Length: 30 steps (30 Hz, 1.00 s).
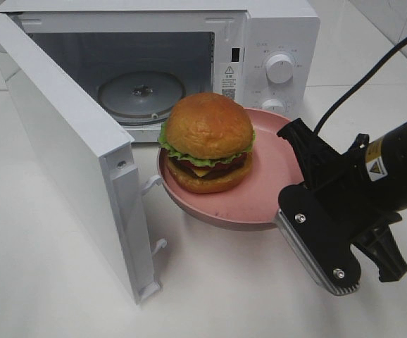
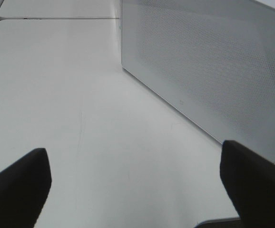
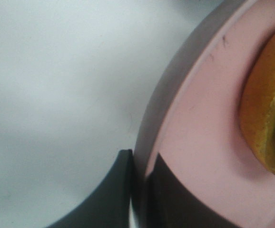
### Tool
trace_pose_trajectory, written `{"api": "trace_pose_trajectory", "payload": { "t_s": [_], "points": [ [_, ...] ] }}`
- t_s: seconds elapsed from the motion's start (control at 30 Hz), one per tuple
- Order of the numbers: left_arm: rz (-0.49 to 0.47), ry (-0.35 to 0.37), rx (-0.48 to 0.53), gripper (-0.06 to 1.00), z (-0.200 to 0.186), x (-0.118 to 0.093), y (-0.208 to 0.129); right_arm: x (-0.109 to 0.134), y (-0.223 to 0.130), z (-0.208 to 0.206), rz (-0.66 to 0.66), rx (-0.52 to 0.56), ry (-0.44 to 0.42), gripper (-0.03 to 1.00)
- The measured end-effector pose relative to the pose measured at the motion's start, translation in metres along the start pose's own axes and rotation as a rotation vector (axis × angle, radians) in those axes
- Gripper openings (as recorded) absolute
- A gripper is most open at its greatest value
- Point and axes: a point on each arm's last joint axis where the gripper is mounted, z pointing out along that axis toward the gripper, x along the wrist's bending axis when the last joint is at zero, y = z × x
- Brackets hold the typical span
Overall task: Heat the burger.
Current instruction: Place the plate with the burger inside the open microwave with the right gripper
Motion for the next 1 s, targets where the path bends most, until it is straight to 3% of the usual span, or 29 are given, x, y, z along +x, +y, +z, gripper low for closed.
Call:
{"api": "trace_pose_trajectory", "payload": {
  "t_s": [1.0],
  "points": [
    [0.000, 0.000, 0.000, 0.88, 0.000, 0.000, 0.000, -0.078, -0.006, 0.025, -0.071, -0.046, 0.055, 0.06]
  ]
}}
